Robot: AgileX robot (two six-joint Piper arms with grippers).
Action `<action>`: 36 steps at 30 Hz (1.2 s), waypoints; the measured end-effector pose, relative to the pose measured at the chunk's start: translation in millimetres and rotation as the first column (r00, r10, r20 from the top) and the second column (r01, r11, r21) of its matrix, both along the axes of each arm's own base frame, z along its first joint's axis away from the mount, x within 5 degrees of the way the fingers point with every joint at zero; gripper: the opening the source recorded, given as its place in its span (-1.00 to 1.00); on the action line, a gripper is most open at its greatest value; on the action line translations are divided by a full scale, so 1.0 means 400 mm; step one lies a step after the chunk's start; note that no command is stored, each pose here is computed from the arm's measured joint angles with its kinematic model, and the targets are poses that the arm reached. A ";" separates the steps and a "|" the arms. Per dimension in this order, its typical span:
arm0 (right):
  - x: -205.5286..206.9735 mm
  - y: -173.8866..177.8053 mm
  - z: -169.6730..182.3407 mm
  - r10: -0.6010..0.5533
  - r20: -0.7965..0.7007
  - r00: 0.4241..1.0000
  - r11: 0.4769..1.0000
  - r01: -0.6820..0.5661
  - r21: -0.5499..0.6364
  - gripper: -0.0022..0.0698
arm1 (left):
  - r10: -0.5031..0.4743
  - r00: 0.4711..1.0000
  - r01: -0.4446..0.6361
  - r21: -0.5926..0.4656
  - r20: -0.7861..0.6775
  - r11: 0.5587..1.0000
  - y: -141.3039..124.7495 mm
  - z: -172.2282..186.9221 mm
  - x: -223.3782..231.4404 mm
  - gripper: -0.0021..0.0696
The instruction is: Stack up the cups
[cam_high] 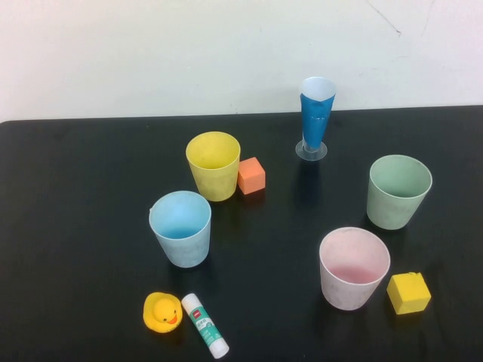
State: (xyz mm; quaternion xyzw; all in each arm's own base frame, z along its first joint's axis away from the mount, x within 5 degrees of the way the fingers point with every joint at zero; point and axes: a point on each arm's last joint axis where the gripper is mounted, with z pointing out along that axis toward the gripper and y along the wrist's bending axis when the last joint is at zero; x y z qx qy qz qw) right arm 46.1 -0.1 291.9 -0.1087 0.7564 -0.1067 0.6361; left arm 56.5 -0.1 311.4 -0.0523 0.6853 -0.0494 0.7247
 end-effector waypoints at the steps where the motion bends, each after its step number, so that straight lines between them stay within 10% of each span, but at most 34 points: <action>1: 0.010 0.000 0.004 0.004 -0.058 0.998 1.000 -0.004 -0.009 -0.94 | -0.002 0.999 0.003 0.006 -0.048 1.000 0.000 0.005 0.010 -0.95; 7: 0.072 0.000 -0.011 0.036 -0.337 0.941 0.995 -0.063 -0.072 -0.94 | -0.062 0.954 0.058 -0.022 -0.293 0.998 -0.012 0.042 0.088 -0.95; 17: 0.125 0.019 -0.037 0.143 -0.448 0.883 0.981 -0.187 -0.057 -0.94 | -0.382 0.727 0.376 -0.135 -0.571 0.917 -0.080 0.034 0.313 -0.90; 27: 0.125 0.020 -0.037 0.149 -0.448 0.881 0.976 -0.203 -0.074 -0.94 | -0.487 0.596 0.578 -0.080 -0.639 0.812 -0.162 0.015 0.526 0.42; 36: 0.126 0.020 -0.036 0.149 -0.441 0.885 0.976 -0.202 -0.075 -0.94 | -0.433 0.511 0.668 0.026 -0.742 0.744 -0.249 -0.085 0.661 0.62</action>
